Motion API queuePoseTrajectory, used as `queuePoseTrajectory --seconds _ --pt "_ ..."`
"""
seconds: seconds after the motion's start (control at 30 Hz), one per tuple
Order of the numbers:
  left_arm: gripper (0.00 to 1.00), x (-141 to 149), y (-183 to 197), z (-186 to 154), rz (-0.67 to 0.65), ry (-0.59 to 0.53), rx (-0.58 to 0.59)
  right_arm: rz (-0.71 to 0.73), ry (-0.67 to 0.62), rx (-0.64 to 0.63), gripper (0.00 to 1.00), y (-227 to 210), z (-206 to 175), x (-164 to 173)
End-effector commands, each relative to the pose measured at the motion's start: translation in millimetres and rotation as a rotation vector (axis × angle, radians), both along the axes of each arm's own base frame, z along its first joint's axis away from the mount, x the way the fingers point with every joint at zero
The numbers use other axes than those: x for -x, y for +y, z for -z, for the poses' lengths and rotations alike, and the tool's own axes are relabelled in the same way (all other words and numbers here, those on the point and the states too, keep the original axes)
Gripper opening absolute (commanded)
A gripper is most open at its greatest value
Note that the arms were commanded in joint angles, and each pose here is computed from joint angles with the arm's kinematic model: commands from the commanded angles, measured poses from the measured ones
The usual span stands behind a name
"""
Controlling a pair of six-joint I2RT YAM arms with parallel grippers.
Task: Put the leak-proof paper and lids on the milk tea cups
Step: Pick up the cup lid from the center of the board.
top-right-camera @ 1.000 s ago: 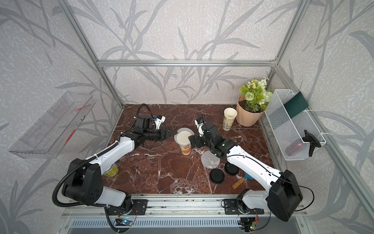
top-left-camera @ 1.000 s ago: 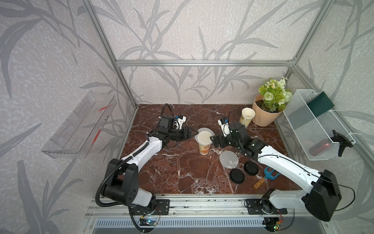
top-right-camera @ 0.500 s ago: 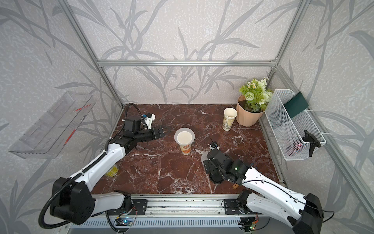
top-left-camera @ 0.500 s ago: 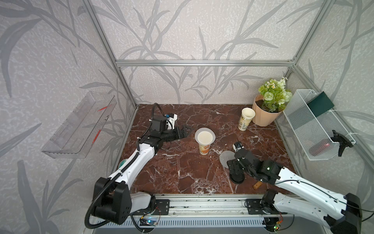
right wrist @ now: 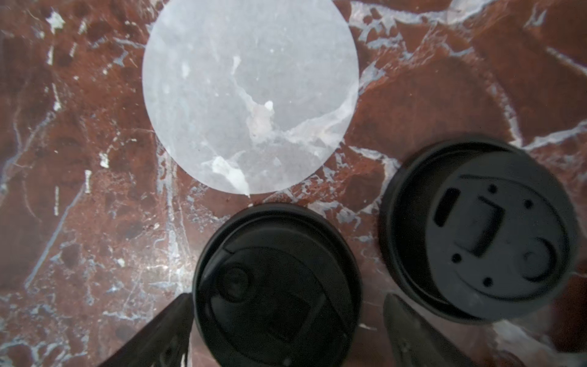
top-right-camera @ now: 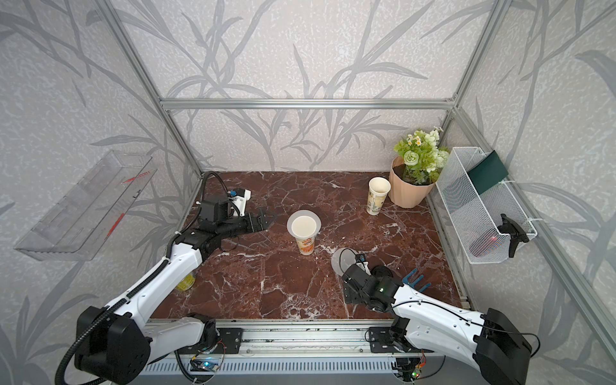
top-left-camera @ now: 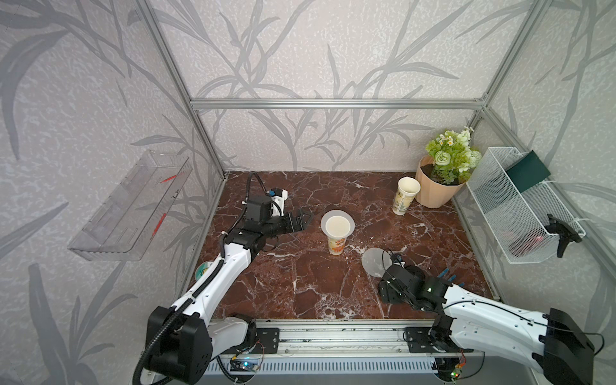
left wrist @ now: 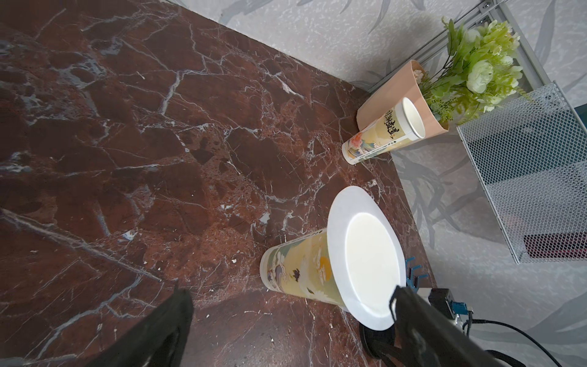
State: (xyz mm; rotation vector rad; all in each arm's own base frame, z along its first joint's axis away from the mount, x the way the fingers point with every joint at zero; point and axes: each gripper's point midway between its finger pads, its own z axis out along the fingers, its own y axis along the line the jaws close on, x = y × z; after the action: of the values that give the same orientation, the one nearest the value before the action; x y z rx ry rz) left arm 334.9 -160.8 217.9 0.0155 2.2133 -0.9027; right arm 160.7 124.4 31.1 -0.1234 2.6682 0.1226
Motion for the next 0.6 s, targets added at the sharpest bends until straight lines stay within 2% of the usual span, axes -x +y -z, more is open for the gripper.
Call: queuePoseTrajectory --seconds 0.0,0.57 --pt "0.99 4.0 7.0 -1.9 -0.013 -0.033 -0.035 0.029 -0.023 -0.055 0.91 8.9 -0.4 -5.5" --pt "0.99 6.3 8.5 -1.3 -0.013 -0.039 -0.045 0.050 -0.016 0.026 0.78 3.3 9.3 -11.2"
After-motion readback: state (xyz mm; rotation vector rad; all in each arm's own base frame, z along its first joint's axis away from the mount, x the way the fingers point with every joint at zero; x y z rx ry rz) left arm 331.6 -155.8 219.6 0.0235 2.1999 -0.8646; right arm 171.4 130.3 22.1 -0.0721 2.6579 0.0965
